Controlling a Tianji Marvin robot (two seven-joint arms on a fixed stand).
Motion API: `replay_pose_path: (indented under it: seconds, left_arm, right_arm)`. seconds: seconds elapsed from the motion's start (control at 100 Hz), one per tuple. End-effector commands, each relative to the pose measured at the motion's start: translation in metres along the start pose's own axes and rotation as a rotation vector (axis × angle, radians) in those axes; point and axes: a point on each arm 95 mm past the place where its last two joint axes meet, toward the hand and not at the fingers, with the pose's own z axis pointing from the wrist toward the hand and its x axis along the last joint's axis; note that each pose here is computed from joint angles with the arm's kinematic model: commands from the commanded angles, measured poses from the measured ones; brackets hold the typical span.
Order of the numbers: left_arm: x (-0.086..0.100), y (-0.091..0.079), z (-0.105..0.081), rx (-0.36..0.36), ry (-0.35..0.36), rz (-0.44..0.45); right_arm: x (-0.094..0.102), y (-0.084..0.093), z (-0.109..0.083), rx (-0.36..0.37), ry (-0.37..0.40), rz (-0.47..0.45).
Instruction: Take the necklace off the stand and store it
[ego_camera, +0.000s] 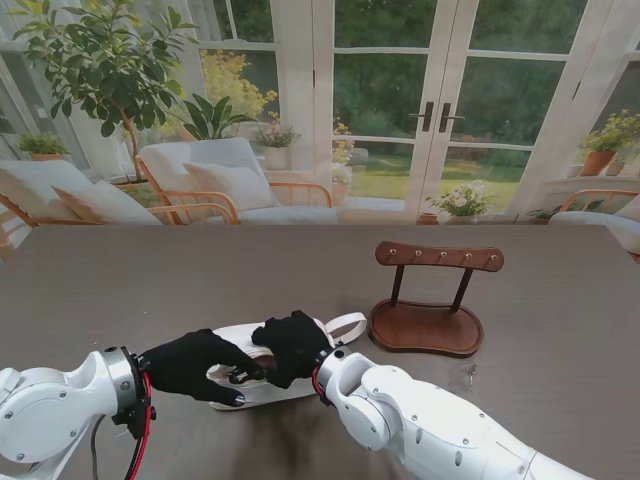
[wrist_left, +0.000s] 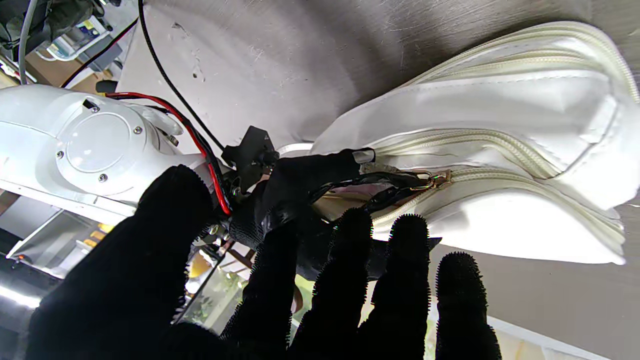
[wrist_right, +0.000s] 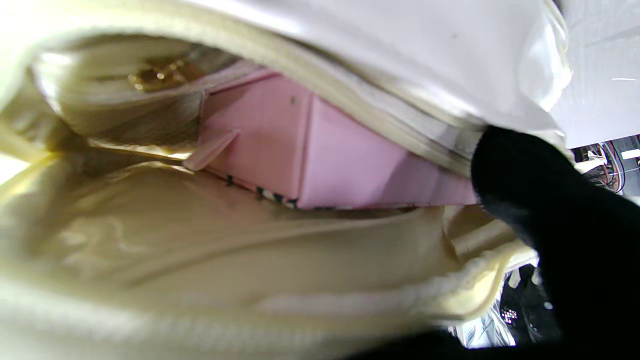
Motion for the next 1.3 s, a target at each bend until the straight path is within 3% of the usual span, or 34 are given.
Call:
replay_pose_path:
  seconds: [0.0, 0.21, 0.4, 0.73, 0.96, 1.13, 1.29]
  left_arm:
    - [-0.002, 0.001, -0.002, -0.008, -0.004, -0.01]
    - [-0.016, 0.0, -0.003, 0.053, -0.045, -0.015]
    - [-0.031, 0.0, -0.007, 0.099, -0.068, -0.094]
    - [-0.032, -0.001, -0.01, 0.066, -0.061, -0.106]
    - [-0.031, -0.002, -0.01, 0.08, -0.086, -0.077]
    - [-0.037, -0.005, -0.005, 0.185, -0.169, 0.009]
    - [-0.05, -0.008, 0.004, 0.191, -0.226, 0.071]
  right_arm:
    - [0.003, -0.074, -0.033, 0.22, -0.009, 0.027]
    - [0.0, -0.067, -0.036, 0.211, -0.002, 0.029]
    - [-0.002, -0.062, -0.04, 0.196, 0.004, 0.024]
    - [-0.001, -0.061, -0.039, 0.187, 0.006, 0.019]
    - [0.0, -0.06, -0.039, 0.187, 0.007, 0.019]
    - [-0.004, -0.058, -0.041, 0.187, 0.002, 0.018]
    - [-0.008, -0.051, -0.046, 0.189, 0.002, 0.023]
